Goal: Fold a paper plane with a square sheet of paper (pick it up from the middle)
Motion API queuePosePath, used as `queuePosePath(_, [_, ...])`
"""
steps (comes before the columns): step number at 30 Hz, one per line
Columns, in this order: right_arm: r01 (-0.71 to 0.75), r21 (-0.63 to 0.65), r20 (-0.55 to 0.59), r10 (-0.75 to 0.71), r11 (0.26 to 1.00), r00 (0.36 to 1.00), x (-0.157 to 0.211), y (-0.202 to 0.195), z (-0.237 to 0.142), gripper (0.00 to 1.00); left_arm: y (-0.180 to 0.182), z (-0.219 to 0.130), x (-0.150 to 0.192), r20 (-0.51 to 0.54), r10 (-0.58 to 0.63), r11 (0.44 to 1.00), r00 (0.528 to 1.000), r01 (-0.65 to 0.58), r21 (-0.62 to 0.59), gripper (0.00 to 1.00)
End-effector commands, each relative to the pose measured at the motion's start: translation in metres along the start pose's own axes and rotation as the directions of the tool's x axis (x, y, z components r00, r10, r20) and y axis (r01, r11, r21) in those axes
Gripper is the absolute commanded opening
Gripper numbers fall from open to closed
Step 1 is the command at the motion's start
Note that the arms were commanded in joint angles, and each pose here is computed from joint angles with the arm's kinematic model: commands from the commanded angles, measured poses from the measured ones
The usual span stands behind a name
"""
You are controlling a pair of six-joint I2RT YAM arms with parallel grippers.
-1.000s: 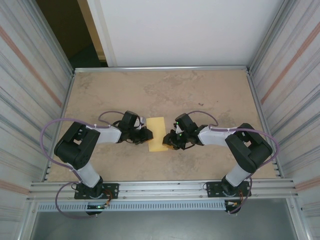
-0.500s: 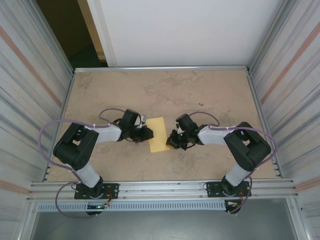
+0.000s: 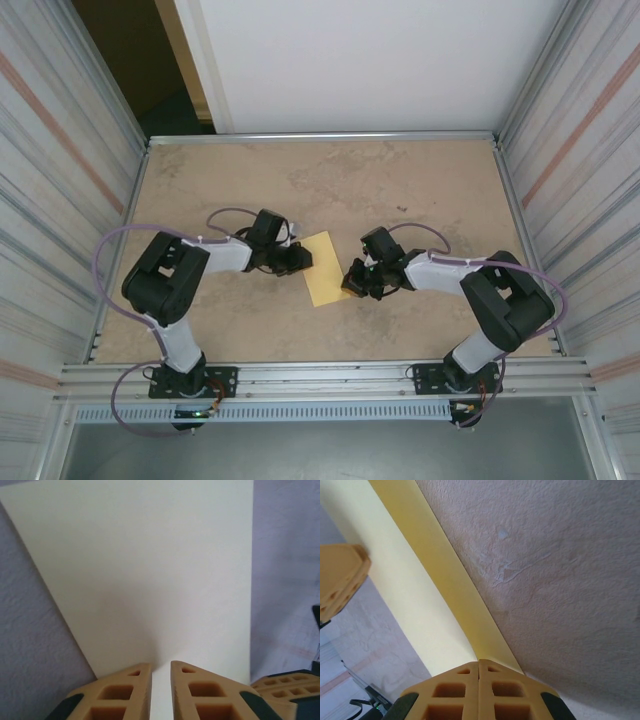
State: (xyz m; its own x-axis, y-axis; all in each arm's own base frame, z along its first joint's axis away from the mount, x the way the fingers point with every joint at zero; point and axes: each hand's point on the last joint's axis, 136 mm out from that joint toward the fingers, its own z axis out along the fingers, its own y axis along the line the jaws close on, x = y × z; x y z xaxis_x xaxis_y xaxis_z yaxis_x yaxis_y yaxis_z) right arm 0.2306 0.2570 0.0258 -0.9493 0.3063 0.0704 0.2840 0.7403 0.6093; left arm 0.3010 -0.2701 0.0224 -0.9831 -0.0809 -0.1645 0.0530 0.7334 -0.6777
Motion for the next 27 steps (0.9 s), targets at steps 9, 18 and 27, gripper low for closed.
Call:
queuePosePath(9, [0.007, 0.013, -0.037, -0.007, 1.0, 0.999, 0.004, 0.001, -0.001, 0.02, 0.013, 0.011, 0.004, -0.061, -0.028, 0.998, 0.998, 0.024, -0.062, 0.18])
queuePosePath(18, [0.011, 0.06, -0.021, -0.009, 0.998, 1.0, 0.004, -0.005, -0.007, 0.13, 0.017, 0.012, 0.008, -0.079, -0.017, 0.997, 0.997, 0.011, -0.07, 0.18])
queuePosePath(27, [0.006, 0.051, -0.025, -0.004, 0.999, 1.0, 0.006, -0.004, -0.006, 0.06, 0.019, 0.014, 0.009, -0.081, -0.017, 0.998, 0.997, 0.011, -0.069, 0.18])
